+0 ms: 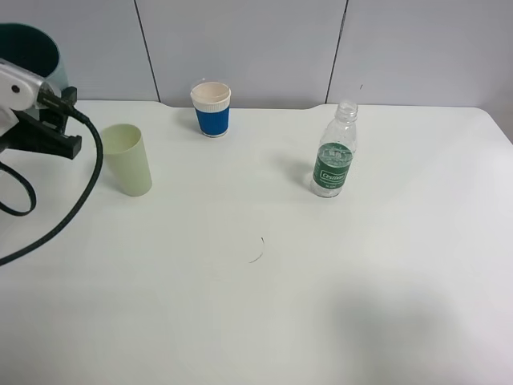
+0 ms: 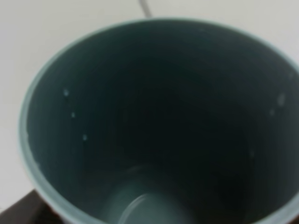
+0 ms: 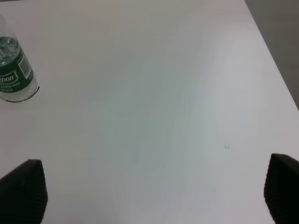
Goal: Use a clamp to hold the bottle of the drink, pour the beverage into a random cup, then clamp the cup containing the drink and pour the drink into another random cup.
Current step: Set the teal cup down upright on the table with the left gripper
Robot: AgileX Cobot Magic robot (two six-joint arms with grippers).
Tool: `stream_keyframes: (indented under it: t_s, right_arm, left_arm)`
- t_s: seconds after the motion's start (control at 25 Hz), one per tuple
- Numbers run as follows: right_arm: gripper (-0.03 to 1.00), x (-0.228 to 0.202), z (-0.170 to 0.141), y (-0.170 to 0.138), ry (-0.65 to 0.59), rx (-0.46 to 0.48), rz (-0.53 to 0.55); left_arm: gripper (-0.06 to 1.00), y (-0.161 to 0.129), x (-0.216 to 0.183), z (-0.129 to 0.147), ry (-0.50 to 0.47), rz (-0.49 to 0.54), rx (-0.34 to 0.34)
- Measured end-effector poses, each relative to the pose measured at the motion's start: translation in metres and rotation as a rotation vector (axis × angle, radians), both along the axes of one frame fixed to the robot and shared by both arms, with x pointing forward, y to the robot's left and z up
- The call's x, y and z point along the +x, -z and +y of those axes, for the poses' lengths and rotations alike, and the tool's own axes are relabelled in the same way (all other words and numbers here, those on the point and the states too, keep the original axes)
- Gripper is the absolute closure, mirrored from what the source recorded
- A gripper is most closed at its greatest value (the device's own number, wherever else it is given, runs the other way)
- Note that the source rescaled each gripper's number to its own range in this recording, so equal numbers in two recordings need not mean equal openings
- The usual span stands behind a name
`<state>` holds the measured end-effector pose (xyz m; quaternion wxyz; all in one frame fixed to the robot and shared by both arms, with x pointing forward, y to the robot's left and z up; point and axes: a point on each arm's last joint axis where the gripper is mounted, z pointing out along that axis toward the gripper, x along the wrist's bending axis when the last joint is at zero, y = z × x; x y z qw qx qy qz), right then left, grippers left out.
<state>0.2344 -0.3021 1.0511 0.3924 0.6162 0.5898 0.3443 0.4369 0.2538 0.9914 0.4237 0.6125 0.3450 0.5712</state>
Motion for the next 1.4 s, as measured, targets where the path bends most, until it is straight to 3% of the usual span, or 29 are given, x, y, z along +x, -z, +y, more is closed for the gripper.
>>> stream_keyframes:
  t_s: [0.32, 0.52, 0.72, 0.92, 1.4]
  right_arm:
    - [-0.01, 0.000, 0.000, 0.000, 0.000, 0.000, 0.000]
    - [-0.01, 0.000, 0.000, 0.000, 0.000, 0.000, 0.000]
    - [-0.01, 0.000, 0.000, 0.000, 0.000, 0.000, 0.000]
    - [-0.01, 0.000, 0.000, 0.000, 0.000, 0.000, 0.000]
    - [-0.01, 0.000, 0.000, 0.000, 0.000, 0.000, 0.000]
  left_arm:
    - [0.94, 0.018, -0.024, -0.029, 0.388, 0.047, 0.093]
    - [0.94, 0.021, -0.031, -0.039, 0.518, 0.114, -0.013]
    - [0.94, 0.024, -0.030, -0.039, 0.508, 0.192, -0.143]
    - [0.94, 0.036, -0.029, -0.032, 0.415, 0.277, -0.263]
    - [0.94, 0.069, -0.026, -0.034, 0.385, 0.418, -0.316]
